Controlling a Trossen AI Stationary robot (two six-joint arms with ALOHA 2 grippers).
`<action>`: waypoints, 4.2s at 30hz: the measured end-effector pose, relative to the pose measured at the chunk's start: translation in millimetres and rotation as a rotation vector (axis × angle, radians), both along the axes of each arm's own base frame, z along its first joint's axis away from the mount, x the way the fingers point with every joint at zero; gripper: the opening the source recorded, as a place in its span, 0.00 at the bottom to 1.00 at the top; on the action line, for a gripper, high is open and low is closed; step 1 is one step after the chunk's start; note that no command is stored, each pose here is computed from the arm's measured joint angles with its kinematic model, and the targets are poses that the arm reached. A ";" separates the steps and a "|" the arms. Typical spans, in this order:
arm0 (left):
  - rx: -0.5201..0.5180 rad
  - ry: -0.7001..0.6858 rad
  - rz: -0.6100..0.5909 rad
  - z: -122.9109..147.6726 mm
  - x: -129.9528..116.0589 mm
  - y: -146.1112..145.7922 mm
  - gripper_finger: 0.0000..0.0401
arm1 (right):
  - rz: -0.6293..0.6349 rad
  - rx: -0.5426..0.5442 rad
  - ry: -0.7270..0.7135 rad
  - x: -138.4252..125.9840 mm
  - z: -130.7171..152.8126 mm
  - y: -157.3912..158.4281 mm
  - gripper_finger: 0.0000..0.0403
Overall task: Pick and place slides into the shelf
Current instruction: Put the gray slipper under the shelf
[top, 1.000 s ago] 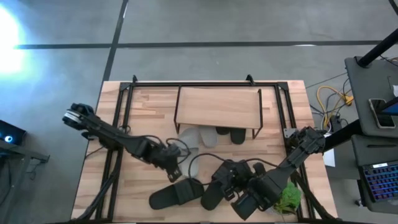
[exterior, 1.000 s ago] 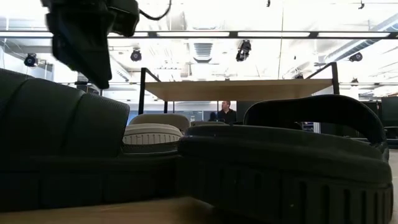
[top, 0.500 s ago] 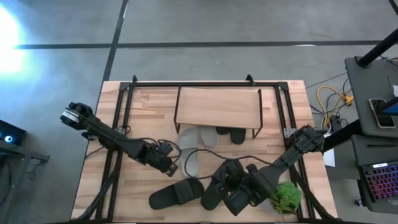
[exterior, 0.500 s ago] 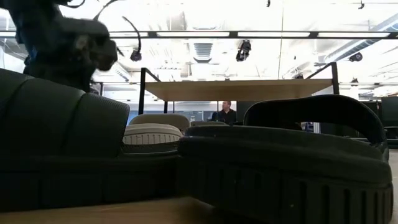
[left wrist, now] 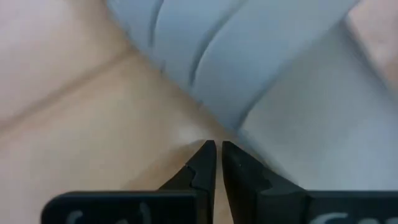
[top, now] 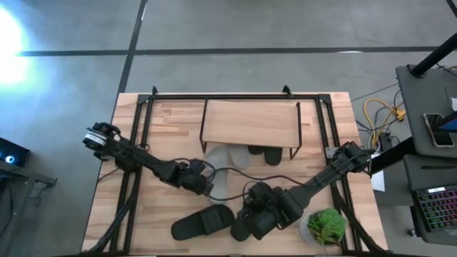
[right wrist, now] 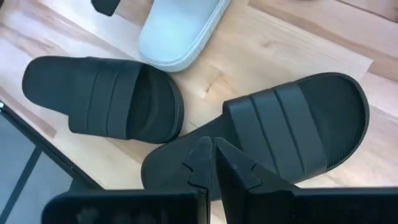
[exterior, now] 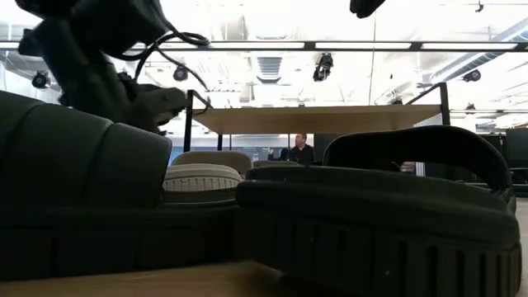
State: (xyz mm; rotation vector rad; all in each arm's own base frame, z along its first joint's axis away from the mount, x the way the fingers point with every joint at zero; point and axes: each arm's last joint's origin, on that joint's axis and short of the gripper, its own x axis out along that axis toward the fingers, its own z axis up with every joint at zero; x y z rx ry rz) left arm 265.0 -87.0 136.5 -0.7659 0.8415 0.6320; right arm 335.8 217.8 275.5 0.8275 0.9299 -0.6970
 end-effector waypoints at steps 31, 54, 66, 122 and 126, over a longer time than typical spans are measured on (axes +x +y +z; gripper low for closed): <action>0.195 -0.088 0.018 83.9 -53.9 37.9 0.03 | 0.085 -0.015 0.005 6.5 0.3 -5.5 0.03; -0.136 -0.695 0.438 11.6 -105.3 115.3 0.03 | 0.071 0.089 -0.113 28.7 7.0 -15.5 0.03; -0.193 -0.795 0.429 15.6 -80.9 130.0 0.03 | 0.111 0.127 -0.104 48.2 -6.5 -36.8 0.03; -0.285 -0.741 0.185 -1.9 -60.4 126.6 0.03 | 0.073 -0.164 0.058 118.5 -119.8 -106.6 0.03; -0.293 -0.740 0.170 -1.7 -60.0 124.3 0.03 | 0.063 -0.182 0.041 124.3 -118.8 -121.9 0.03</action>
